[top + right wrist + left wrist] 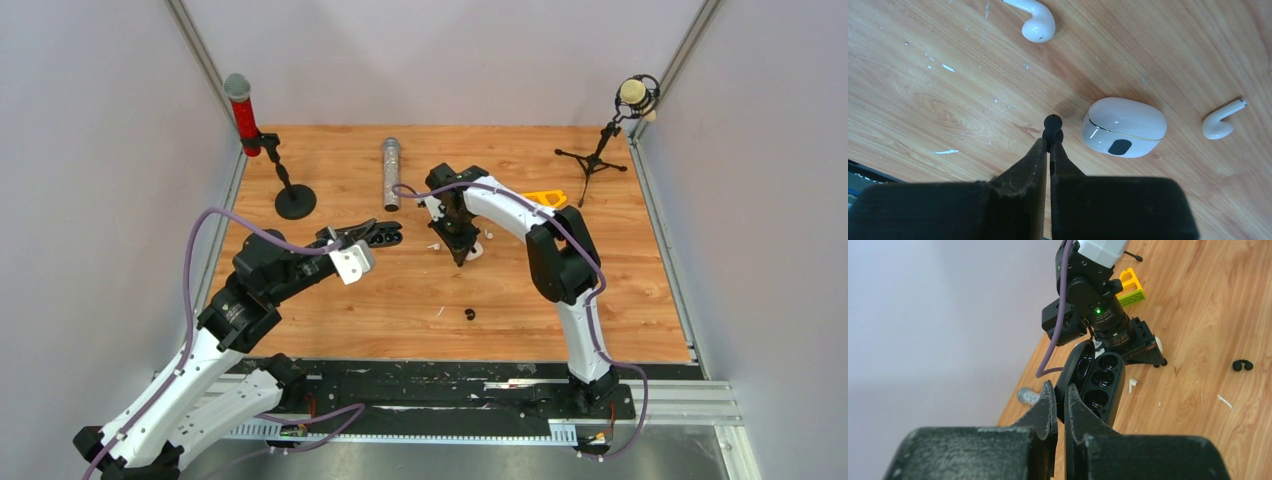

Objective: Insert the wireless bluetooth earbuds into the charging case
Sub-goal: Place the earbud at the center of the board.

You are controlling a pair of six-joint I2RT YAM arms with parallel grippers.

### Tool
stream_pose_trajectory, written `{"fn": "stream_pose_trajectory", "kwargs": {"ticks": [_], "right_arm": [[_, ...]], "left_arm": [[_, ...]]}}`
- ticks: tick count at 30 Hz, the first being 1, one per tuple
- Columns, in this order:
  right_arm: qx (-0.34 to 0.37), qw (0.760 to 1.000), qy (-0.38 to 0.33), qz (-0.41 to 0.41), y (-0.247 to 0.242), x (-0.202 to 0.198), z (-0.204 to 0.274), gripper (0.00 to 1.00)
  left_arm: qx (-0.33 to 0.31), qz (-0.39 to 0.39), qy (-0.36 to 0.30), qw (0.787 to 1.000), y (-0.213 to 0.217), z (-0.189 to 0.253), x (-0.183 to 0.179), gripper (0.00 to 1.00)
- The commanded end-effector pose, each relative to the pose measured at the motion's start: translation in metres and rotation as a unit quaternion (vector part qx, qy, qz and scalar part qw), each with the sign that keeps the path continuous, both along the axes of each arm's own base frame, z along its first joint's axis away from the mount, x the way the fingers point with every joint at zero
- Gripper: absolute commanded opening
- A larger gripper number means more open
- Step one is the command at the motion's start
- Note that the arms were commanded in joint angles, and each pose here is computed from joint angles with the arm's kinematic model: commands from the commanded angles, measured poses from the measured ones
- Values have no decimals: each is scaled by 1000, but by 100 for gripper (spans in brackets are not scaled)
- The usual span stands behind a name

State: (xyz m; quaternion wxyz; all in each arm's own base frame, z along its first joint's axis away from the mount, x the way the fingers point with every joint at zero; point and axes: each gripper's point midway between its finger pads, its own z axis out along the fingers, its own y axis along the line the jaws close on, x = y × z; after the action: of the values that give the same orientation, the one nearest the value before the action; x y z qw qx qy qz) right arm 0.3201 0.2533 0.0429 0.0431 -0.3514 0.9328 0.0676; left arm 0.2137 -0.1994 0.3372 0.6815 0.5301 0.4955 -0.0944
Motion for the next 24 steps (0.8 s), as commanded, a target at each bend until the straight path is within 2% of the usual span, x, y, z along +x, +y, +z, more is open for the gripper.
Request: {"fn": "stream_pose_trajectory", "kwargs": {"ticks": [1,12,19,24], "right_arm": [[-16,1000,-13,-4,0,7,2,0],[-30,999,-22,-10,-4,11,-3,0],[-25,999,-26,-13,-2,12,0,24],[-22,999,-33,-15,0,15,4,28]], "left_arm": [[-14,-1,-24,1000,-1,13,0,0],[-15,-1,-20,1000,-1,13,0,0],[-13,-2,-18,1000,-1,12,0,0],[-13,-4,-18,1000,-1,12,-1,0]]}}
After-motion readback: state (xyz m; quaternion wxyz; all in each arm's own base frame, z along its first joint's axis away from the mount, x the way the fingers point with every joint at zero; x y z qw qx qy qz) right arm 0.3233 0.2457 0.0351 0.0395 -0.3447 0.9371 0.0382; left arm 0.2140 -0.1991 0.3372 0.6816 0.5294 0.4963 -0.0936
